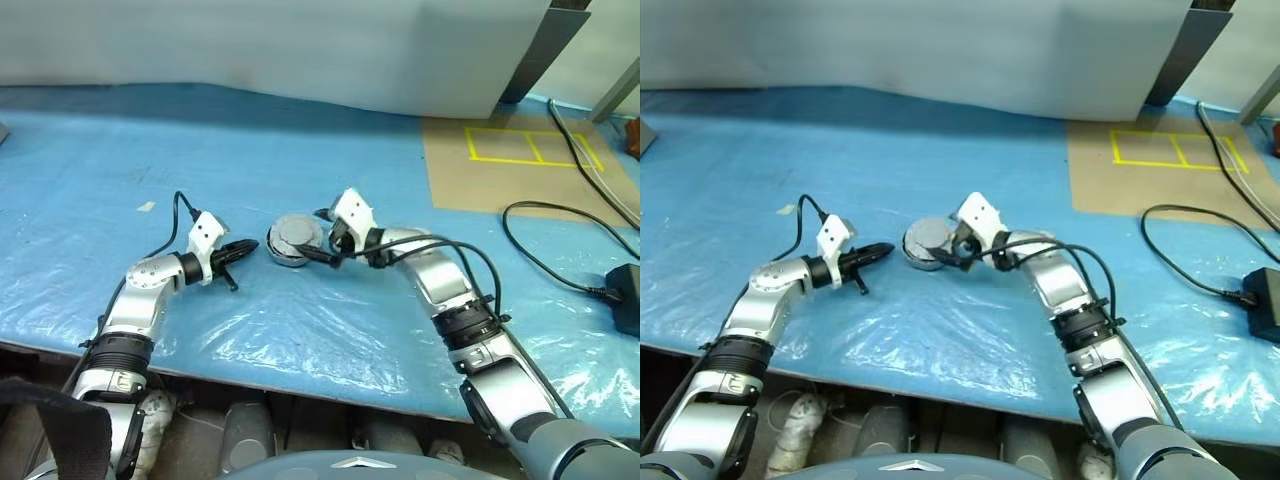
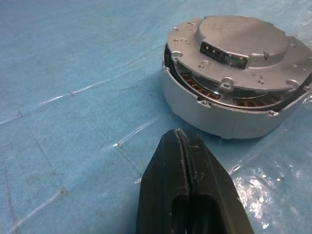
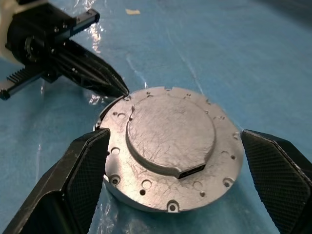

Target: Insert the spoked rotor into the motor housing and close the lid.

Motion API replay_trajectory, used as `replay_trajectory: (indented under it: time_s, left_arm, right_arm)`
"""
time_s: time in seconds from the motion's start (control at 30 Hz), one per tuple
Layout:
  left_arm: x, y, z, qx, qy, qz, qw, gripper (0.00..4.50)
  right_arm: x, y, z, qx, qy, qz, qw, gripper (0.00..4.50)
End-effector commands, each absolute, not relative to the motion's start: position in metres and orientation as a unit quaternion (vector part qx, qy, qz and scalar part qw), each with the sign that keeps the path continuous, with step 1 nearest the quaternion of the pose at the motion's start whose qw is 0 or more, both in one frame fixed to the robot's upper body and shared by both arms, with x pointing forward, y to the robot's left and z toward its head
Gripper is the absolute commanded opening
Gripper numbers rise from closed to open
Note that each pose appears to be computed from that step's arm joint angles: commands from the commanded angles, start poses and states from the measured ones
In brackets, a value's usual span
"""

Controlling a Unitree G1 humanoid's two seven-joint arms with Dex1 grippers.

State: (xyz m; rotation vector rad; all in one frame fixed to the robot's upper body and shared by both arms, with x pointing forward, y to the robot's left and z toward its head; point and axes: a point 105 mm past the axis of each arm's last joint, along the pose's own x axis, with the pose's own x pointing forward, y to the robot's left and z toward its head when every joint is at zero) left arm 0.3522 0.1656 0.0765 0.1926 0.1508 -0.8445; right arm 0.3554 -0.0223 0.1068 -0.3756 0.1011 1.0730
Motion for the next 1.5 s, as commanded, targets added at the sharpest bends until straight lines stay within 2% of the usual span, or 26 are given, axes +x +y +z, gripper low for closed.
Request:
replay_trajectory:
  time_s: [0.03,0.17,0.43,0.53,0.83,1.13,1.23,1.5]
  left_arm:
    - [0.352,0.164,0.089,0.094,0.05,-0.411,0.906,0.0]
    - [0.35,0.164,0.087,0.1,0.053,-0.41,0.905,0.0]
    - [0.348,0.165,0.085,0.103,0.056,-0.406,0.906,0.0]
    - [0.348,0.165,0.084,0.104,0.058,-0.405,0.906,0.0]
    - [0.349,0.164,0.084,0.103,0.057,-0.408,0.906,0.0]
    - [0.35,0.162,0.083,0.104,0.059,-0.407,0.905,0.0]
    - [0.349,0.162,0.083,0.103,0.059,-0.408,0.905,0.0]
    - [0.348,0.161,0.083,0.102,0.059,-0.407,0.906,0.0]
  right_arm:
    - [0.361,-0.012,0.116,-0.21,0.006,0.502,0.839,4.46]
    - [0.369,-0.01,0.117,-0.203,0.002,0.491,0.847,4.46]
    - [0.365,-0.013,0.099,-0.215,0.022,0.503,0.837,4.46]
    - [0.366,-0.015,0.096,-0.215,0.026,0.499,0.839,3.87]
    - [0.363,-0.012,0.099,-0.181,0.04,0.508,0.841,0.9]
    - [0.362,-0.003,0.137,-0.121,0.007,0.525,0.842,0.9]
    - [0.357,0.0,0.137,-0.138,-0.005,0.536,0.833,1.48]
    - [0.367,-0.007,0.12,-0.172,0.013,0.503,0.847,4.12]
